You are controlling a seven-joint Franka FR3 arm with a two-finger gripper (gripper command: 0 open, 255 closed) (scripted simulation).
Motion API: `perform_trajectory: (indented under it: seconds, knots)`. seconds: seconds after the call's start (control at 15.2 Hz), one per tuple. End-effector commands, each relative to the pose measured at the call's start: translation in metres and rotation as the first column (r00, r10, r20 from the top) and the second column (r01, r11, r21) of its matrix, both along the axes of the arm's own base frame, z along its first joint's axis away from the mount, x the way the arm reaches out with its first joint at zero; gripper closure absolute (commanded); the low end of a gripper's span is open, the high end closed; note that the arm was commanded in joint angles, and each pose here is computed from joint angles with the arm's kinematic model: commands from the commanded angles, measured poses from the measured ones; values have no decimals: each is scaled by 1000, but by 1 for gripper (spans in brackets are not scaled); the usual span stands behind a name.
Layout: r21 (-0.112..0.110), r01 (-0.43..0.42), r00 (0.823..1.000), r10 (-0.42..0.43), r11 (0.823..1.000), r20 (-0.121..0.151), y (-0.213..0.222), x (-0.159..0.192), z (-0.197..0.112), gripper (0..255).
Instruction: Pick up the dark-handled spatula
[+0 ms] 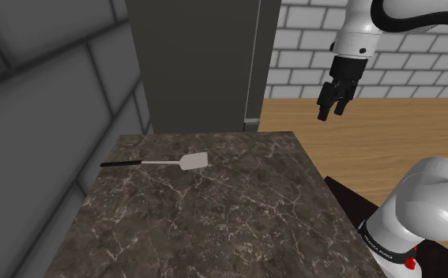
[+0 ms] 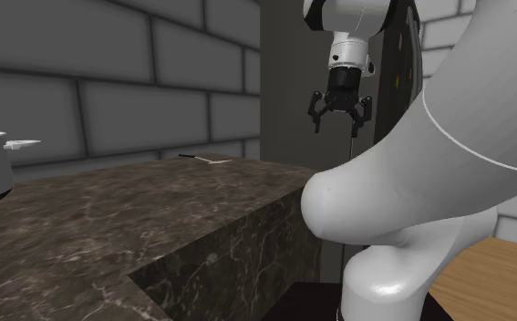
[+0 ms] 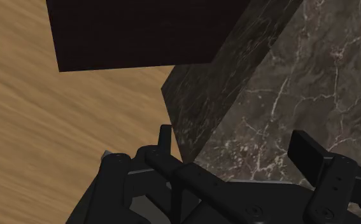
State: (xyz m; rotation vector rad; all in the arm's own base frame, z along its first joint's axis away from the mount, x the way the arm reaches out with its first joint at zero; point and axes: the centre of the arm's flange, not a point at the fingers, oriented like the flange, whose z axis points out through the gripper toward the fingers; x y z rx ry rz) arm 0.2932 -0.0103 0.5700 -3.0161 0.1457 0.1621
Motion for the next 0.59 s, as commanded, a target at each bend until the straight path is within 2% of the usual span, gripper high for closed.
perform_trajectory:
  seconds: [0.0, 0.26, 0.53]
  knots:
    - [0, 0, 1000, 0, 1000, 0, 0, 0, 0, 0]
    - [-4, -101, 995, 101, 995, 21, 31, 42, -9, 0]
    - [-10, -201, 979, 201, 980, 42, 65, 81, -16, 0]
